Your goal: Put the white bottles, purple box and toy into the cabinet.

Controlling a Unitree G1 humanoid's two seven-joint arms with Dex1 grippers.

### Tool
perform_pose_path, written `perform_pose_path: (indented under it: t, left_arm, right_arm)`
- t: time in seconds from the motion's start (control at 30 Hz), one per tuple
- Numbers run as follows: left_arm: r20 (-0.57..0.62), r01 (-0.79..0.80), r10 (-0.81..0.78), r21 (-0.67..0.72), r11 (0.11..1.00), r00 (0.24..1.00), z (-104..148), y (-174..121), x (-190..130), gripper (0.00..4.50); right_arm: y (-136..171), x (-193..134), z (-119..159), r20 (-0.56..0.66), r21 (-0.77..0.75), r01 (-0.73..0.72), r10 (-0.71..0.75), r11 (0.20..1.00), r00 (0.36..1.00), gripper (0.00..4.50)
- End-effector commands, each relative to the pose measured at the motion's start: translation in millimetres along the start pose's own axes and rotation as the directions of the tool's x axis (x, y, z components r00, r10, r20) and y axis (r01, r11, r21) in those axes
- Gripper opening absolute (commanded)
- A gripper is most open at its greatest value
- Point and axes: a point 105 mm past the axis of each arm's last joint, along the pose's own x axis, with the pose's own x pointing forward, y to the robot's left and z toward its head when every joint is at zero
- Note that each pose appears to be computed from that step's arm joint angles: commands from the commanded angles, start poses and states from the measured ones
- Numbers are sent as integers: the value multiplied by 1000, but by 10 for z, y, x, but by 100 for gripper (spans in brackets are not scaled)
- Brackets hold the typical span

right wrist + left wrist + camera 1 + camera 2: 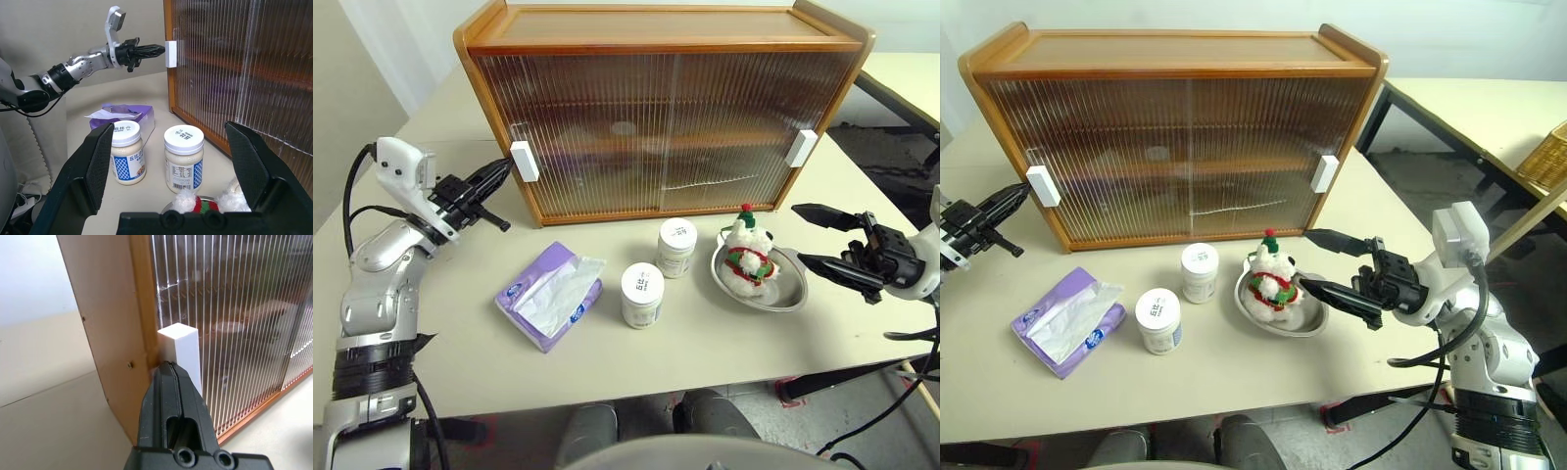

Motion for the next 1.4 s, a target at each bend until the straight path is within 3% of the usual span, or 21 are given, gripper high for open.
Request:
perform_pose_path:
  t: [0.03,1.4]
  left_arm:
    - [-12,29,-30,-6,1000,999,-64,-54,64,1]
    - [87,272,-267,-58,960,960,1,-750,798,1]
  right_arm:
    - [14,5,26,-13,-25,-2,2,1000,1000,450]
    - [72,-3,42,-6,-45,36,-37,998,999,450]
